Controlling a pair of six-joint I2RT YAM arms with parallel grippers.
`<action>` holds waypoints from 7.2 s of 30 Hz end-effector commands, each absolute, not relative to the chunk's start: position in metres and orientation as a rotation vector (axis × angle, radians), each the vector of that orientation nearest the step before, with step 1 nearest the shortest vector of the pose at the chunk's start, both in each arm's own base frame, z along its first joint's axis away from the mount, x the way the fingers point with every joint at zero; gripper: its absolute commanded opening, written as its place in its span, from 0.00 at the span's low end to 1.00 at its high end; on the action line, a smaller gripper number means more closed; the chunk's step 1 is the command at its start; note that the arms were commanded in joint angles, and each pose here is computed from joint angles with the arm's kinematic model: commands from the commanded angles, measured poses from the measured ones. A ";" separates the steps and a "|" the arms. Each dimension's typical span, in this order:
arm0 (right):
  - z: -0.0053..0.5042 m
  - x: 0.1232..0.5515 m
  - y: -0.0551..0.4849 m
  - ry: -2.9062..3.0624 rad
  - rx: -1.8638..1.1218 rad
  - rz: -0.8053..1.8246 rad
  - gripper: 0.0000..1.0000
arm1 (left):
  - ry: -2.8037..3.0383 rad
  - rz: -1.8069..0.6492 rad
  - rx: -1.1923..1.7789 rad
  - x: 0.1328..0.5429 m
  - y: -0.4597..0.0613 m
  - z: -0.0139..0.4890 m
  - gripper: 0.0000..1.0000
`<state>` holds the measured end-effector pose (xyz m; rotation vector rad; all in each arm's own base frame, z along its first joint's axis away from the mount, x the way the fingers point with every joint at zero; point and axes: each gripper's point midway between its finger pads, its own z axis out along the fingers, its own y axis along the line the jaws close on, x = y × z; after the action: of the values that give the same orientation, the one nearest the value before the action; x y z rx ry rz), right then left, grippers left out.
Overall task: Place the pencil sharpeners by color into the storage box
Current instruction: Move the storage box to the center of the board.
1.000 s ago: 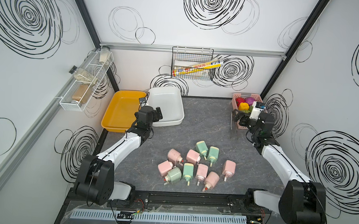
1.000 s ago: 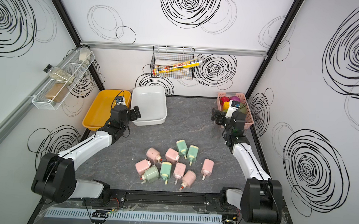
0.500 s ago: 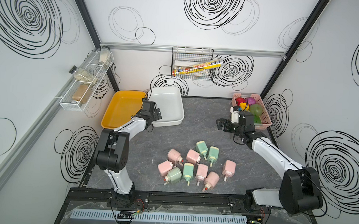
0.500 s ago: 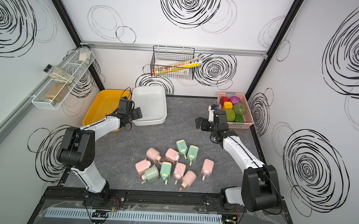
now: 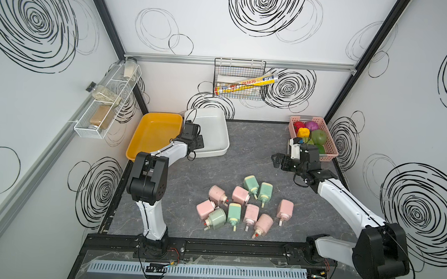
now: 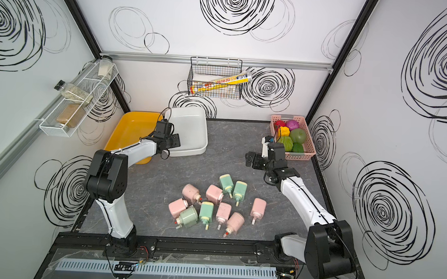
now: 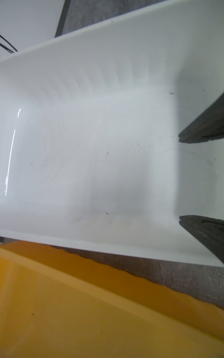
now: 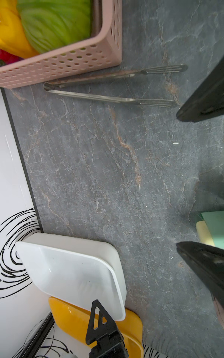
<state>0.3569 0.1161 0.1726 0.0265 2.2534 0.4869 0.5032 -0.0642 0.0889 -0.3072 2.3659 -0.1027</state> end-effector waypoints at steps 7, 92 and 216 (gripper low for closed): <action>0.168 0.347 0.119 2.283 0.010 0.497 1.00 | 2.277 0.000 -0.371 0.495 -0.048 0.118 0.83; 0.073 0.493 0.239 2.313 0.539 0.401 0.41 | 2.203 -0.533 -0.341 0.352 -0.151 0.146 0.99; 0.088 0.497 0.011 2.506 0.143 -0.225 0.27 | 2.337 -0.631 0.022 0.487 -0.314 0.121 0.99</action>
<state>0.4981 0.0086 0.0667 0.1205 2.5635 -0.2397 0.4831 -0.3057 0.0847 0.0092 2.4406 -0.5700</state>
